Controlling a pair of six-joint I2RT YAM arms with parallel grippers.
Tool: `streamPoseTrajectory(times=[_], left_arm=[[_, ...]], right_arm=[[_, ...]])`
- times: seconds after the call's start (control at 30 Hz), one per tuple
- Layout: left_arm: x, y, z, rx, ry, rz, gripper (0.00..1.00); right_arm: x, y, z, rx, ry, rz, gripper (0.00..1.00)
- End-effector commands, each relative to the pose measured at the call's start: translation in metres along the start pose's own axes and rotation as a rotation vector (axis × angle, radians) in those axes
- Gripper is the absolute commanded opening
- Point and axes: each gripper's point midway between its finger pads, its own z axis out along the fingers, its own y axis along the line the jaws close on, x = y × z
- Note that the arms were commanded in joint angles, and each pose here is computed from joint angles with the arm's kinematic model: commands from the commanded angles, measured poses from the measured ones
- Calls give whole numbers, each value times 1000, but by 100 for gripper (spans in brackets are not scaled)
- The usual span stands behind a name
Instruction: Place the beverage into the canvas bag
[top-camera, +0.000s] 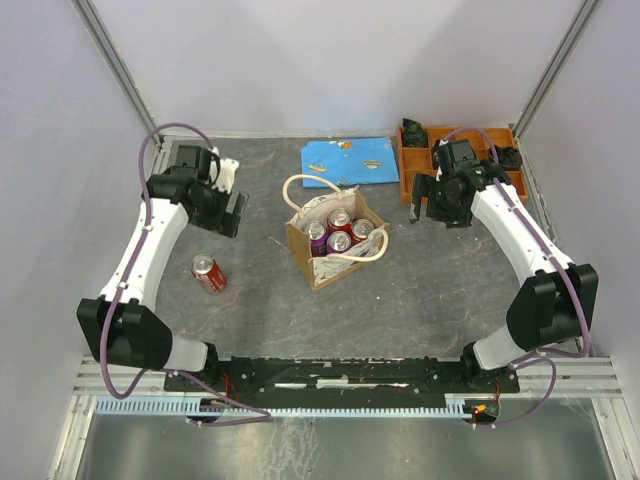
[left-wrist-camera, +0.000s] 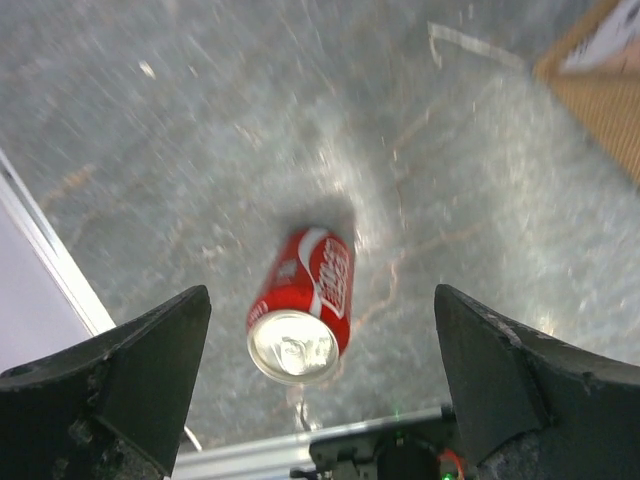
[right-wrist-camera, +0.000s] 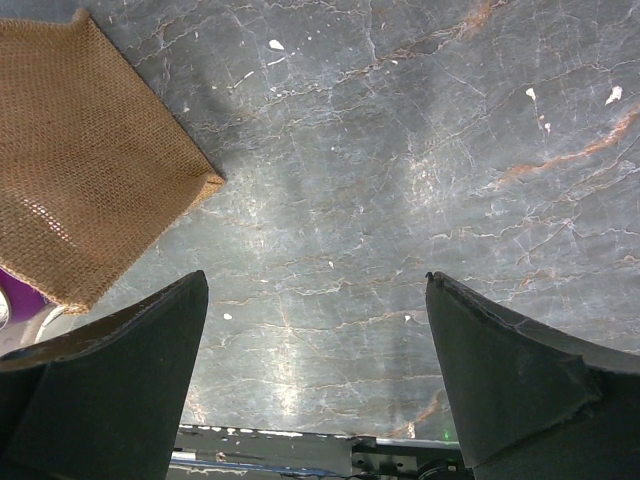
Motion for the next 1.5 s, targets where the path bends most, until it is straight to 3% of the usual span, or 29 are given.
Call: streamPoseTrajectory(times=[0.0, 0.27, 0.53, 1.13, 1.47], left_arm=[[39, -6, -11, 29, 74, 79, 100], [81, 2, 16, 7, 177, 72, 100], [88, 15, 37, -2, 188, 18, 100], [42, -13, -8, 172, 10, 39, 98], [79, 18, 19, 16, 156, 12, 99]], right_arm=[[-15, 3, -6, -15, -55, 12, 97], [-14, 4, -7, -18, -58, 21, 97], [-11, 2, -9, -15, -62, 33, 97], [-7, 8, 1, -38, -38, 70, 97], [-6, 9, 3, -42, -36, 85, 97]])
